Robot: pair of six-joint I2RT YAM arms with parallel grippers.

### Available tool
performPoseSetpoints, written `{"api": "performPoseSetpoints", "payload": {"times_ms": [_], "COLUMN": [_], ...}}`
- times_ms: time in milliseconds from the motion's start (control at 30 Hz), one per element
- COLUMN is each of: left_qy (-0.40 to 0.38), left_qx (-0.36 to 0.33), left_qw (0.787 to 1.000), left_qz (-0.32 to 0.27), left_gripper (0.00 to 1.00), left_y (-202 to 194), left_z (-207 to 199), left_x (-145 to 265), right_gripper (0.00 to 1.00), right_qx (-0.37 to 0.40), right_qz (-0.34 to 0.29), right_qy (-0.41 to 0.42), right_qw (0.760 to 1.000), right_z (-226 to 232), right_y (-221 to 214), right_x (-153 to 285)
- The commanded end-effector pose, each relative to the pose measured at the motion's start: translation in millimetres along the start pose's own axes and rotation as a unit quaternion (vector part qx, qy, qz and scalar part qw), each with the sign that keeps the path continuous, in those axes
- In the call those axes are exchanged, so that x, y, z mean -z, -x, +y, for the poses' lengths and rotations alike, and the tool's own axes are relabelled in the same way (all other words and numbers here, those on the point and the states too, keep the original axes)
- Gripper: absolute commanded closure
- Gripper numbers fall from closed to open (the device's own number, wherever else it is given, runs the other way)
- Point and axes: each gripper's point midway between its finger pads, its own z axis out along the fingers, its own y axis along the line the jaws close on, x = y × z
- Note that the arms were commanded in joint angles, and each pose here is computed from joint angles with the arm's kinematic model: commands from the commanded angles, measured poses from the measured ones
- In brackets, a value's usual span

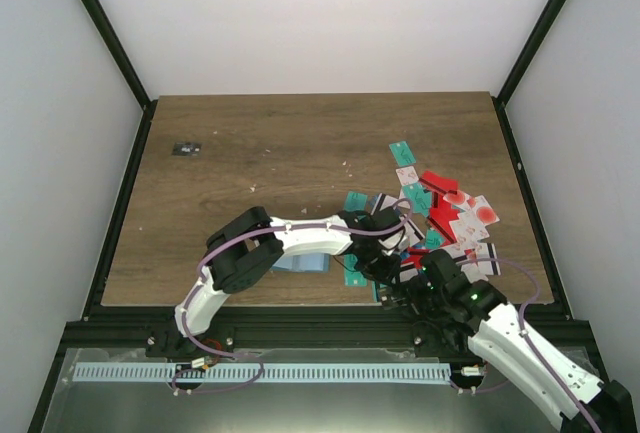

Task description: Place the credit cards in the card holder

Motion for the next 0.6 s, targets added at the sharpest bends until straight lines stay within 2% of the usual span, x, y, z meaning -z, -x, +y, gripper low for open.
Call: {"api": "performPoseSetpoints", "payload": {"times_ms": [0, 200, 567], "left_qy": [0.015, 0.015, 0.010], "left_qx": [0.018, 0.015, 0.012], "left_qw": [0.997, 0.997, 0.997], "left_qz": [0.075, 0.079, 0.081], "left_gripper": [0.73, 0.73, 0.73], "left_y": [-46.5, -48.2, -48.4], "left_z": [11.3, 13.8, 12.1], "left_x": [-23.6, -25.5, -25.8], "right_gripper": [0.51, 0.56, 0.82], "right_qx": [-0.040, -0.038, -0.028], "right_qz": [-0.021, -0.028, -0.031], "right_qy": [-0.037, -0.025, -0.008], "right_qw": [0.998, 0.999, 0.999], "right_z": [-22.8, -15.9, -7.1], "right_y": [10.1, 13.5, 10.9], "right_x": [-9.0, -11.2, 0.4]}}
